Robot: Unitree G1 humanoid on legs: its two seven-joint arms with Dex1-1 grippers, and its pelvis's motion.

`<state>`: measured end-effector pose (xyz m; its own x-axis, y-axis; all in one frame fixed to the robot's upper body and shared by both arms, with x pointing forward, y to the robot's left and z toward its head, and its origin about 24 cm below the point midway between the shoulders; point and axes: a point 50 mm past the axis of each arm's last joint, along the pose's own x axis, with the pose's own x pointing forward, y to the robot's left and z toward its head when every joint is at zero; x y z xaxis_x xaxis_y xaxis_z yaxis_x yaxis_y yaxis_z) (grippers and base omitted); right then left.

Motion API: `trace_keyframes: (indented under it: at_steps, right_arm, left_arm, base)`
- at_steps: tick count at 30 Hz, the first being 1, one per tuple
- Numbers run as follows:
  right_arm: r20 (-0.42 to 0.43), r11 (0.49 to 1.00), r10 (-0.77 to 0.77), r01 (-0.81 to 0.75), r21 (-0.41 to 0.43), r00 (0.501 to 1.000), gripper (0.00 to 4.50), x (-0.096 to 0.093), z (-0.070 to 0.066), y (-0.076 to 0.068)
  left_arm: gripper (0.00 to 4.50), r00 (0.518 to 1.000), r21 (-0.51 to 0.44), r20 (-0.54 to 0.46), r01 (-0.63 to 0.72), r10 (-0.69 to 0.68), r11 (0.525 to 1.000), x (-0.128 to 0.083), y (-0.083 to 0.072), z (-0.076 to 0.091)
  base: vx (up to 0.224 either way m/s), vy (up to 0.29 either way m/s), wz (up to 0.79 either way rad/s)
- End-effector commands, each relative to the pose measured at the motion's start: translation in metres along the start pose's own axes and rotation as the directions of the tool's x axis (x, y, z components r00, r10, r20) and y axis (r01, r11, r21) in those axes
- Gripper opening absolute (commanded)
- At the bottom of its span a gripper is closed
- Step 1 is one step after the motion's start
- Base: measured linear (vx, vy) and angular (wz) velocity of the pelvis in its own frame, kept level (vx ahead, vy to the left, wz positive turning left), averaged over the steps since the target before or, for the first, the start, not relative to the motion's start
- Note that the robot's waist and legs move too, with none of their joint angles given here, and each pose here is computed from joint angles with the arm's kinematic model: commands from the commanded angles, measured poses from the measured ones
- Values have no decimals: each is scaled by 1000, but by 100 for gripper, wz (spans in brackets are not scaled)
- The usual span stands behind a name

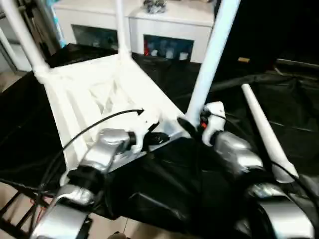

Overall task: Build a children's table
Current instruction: Rotate leg to tighten

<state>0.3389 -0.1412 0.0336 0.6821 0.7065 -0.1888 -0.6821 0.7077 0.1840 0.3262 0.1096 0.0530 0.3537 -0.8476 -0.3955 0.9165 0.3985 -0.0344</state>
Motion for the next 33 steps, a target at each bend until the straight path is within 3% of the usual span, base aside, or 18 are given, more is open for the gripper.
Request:
trace_keyframes:
  at_steps: [1, 4, 13, 17, 19, 23, 29, 31, 33]
  right_arm:
    - [-65, 984, 177, -178, -23, 982, 361, -3, -4, 12]
    - [-126, 949, 295, -306, -81, 947, 361, -19, 0, 12]
    - [-229, 900, 391, -423, -110, 892, 361, -29, -3, 16]
    - [-245, 892, 410, -442, -92, 879, 337, -30, -4, 18]
    - [-252, 889, 415, -448, -92, 874, 303, -30, -5, 19]
    - [-256, 884, 428, -461, -83, 867, 290, -31, -6, 21]
    - [-237, 902, 402, -427, -61, 884, 284, -29, -11, 24]
    - [-205, 961, 255, -272, -56, 945, 284, -18, -18, 19]
    - [-192, 977, 191, -205, -56, 963, 284, -14, -20, 17]
  left_arm:
    - [0, 988, 100, 99, 111, -121, 989, 5, -10, 24]
    - [0, 980, 112, 75, 175, -184, 978, -5, -10, 20]
    - [0, 959, 123, 4, 281, -284, 952, -17, -11, 15]
    - [0, 955, 126, -13, 296, -297, 947, -19, -11, 13]
    - [0, 954, 125, -19, 299, -299, 946, -20, -10, 13]
    - [0, 952, 124, -34, 306, -304, 944, -21, -10, 10]
    - [0, 961, 117, -36, 276, -274, 954, -19, -8, 10]
    - [0, 981, 106, -37, 191, -188, 976, -12, -3, 11]
    - [0, 987, 96, -35, 160, -157, 982, -9, -2, 12]
  base:
    - [0, 0, 0]
    - [0, 0, 0]
    - [0, 0, 0]
    - [0, 0, 0]
    - [0, 0, 0]
    - [0, 0, 0]
    - [0, 0, 0]
    - [0, 0, 0]
    - [0, 0, 0]
